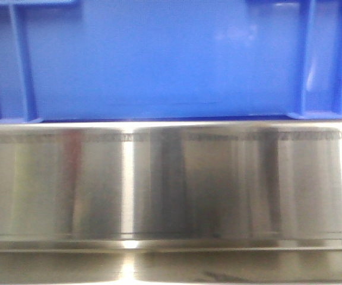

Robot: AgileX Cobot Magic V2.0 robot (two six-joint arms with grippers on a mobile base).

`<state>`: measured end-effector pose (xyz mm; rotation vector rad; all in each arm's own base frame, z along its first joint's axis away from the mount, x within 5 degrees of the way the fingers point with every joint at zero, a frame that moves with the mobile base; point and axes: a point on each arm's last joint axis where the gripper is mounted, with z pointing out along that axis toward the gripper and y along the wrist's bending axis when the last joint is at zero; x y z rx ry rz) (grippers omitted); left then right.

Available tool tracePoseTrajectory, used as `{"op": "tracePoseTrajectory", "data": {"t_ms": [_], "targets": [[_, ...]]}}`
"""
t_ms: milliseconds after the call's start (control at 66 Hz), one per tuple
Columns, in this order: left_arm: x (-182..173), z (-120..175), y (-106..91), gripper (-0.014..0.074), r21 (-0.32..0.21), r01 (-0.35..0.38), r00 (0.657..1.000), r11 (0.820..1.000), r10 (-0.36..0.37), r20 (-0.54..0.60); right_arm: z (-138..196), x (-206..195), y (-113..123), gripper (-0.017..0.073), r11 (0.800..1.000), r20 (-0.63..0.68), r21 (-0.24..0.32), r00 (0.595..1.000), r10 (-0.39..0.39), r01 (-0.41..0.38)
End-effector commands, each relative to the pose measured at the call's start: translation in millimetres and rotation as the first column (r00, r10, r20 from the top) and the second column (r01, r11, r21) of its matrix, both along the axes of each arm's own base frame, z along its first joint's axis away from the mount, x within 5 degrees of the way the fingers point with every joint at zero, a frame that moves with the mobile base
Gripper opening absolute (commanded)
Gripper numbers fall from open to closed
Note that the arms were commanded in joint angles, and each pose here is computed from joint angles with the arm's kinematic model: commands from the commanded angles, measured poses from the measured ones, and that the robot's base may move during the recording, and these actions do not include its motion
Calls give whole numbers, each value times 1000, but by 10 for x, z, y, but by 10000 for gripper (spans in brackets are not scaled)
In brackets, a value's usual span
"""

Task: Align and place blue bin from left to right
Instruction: 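Close both grippers on the side walls of the blue bin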

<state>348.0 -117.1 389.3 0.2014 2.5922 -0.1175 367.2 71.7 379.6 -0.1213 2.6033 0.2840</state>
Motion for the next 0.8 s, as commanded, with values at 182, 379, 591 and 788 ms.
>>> {"op": "tracePoseTrajectory", "data": {"t_ms": [182, 379, 591, 788], "targets": [[-12, 34, -21, -111, -51, 1, 1000, 999, -1, 0, 34, 20, -39, -69, 1000, 35, -19, 999, -22, 22], [-18, 45, -19, -111, -52, 1, 1000, 999, -1, 2, 56, 7, -41, -69, 1000, 43, -18, 999, -22, 23], [-105, 185, 11, -111, -68, 4, 999, 998, -1, 48, 180, -68, -53, -69, 1000, 86, -10, 996, -24, 25], [-274, 435, 69, -111, -97, 11, 991, 995, 2, 135, 387, -231, -79, -69, 1000, 142, 1, 990, -25, 25]]}}
